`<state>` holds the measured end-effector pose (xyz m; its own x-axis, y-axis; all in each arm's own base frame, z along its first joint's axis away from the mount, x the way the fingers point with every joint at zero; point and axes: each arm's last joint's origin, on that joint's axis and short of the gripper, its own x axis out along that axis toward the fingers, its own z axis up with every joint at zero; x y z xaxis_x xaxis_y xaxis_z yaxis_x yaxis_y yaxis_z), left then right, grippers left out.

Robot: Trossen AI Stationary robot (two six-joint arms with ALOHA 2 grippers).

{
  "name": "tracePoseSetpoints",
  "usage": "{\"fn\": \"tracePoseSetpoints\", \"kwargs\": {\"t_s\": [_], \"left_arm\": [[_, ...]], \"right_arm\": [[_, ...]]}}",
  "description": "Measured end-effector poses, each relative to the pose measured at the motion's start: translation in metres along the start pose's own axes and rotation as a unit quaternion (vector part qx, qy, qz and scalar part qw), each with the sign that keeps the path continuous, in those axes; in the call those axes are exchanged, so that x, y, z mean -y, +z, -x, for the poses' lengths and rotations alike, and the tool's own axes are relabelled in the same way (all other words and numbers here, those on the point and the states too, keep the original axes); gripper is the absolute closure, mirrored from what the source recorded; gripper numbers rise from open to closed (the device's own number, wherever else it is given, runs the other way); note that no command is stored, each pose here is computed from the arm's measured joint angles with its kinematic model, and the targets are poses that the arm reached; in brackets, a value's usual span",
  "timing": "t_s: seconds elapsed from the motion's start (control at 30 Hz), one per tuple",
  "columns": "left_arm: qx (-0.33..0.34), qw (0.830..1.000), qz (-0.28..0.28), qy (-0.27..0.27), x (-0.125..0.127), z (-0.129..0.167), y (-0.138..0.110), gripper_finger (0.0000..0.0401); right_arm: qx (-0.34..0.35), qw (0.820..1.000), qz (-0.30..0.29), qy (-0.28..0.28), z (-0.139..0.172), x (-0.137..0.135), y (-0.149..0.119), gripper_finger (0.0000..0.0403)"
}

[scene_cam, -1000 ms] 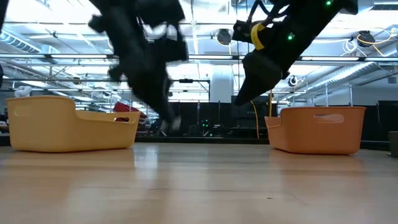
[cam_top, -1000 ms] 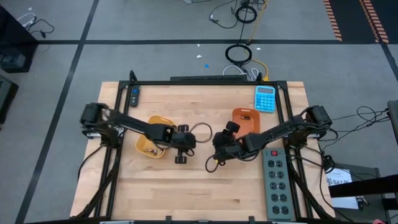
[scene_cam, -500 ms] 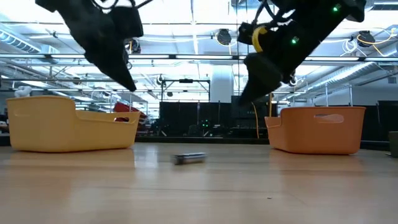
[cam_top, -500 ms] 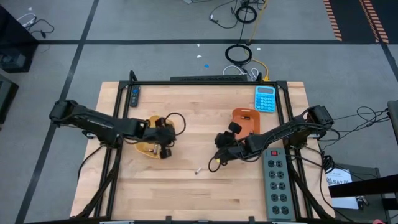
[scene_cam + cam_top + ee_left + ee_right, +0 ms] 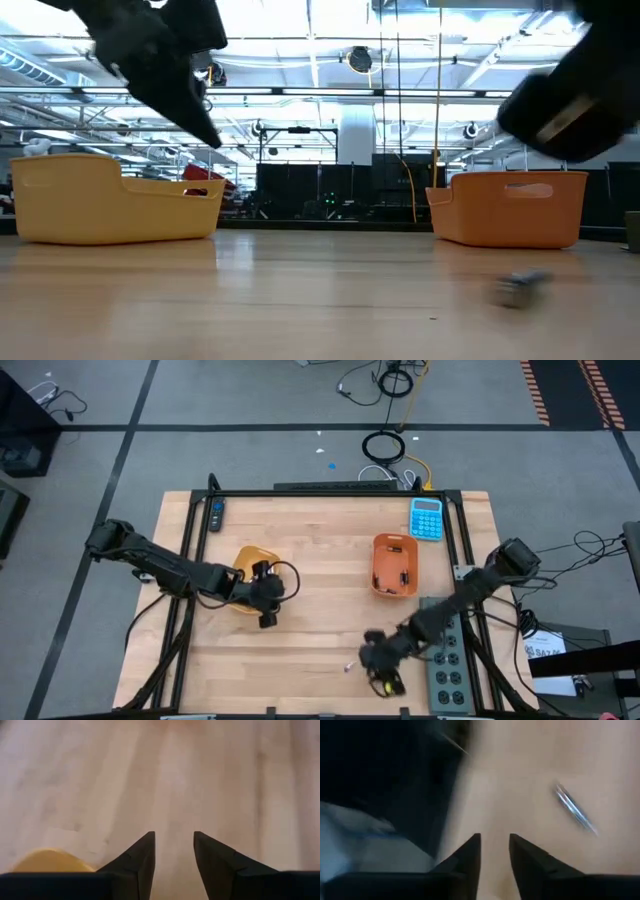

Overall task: Sort batteries
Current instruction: Put the silver battery into the yellow bin

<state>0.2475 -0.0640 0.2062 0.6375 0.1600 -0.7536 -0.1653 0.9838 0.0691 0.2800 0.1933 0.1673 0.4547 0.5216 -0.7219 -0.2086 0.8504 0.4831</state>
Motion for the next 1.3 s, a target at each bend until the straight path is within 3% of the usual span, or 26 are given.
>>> {"fn": "tracePoseSetpoints", "kwargs": {"t_s": [0.1, 0.27, 0.4, 0.53, 0.73, 0.93, 1.1, 1.3], "left_arm": [[0.016, 1.000, 0.007, 0.024, -0.005, -0.001, 0.004, 0.0256], [0.020, 0.999, 0.028, 0.035, -0.010, -0.003, 0.006, 0.0255], [0.023, 0.998, 0.046, 0.037, -0.011, -0.002, 0.008, 0.0255], [0.022, 0.998, 0.055, 0.037, -0.011, -0.002, 0.007, 0.0255], [0.021, 0.998, 0.052, 0.034, -0.009, -0.002, 0.007, 0.0255], [0.022, 0.998, 0.049, 0.032, -0.009, -0.001, 0.007, 0.0255], [0.023, 0.998, 0.049, 0.012, -0.006, -0.001, 0.007, 0.0255], [0.047, 0.998, 0.044, 0.000, -0.001, -0.001, 0.011, 0.0255]], "right_arm": [[0.021, 0.999, -0.031, 0.035, -0.024, -0.009, -0.003, 0.0340], [-0.029, 0.997, -0.069, 0.006, -0.073, -0.002, -0.037, 0.0368], [-0.032, 0.997, -0.071, -0.005, -0.085, 0.000, -0.047, 0.0373], [-0.006, 0.998, -0.049, -0.051, -0.079, -0.002, -0.046, 0.0377], [-0.037, 0.996, -0.035, -0.075, -0.074, -0.002, -0.050, 0.0377], [-0.019, 0.992, 0.005, -0.122, -0.042, -0.017, -0.046, 0.0377], [0.060, 0.980, 0.032, -0.189, -0.001, -0.052, -0.025, 0.0377], [0.033, 0.961, 0.016, -0.273, 0.009, -0.055, -0.031, 0.0370]]}}
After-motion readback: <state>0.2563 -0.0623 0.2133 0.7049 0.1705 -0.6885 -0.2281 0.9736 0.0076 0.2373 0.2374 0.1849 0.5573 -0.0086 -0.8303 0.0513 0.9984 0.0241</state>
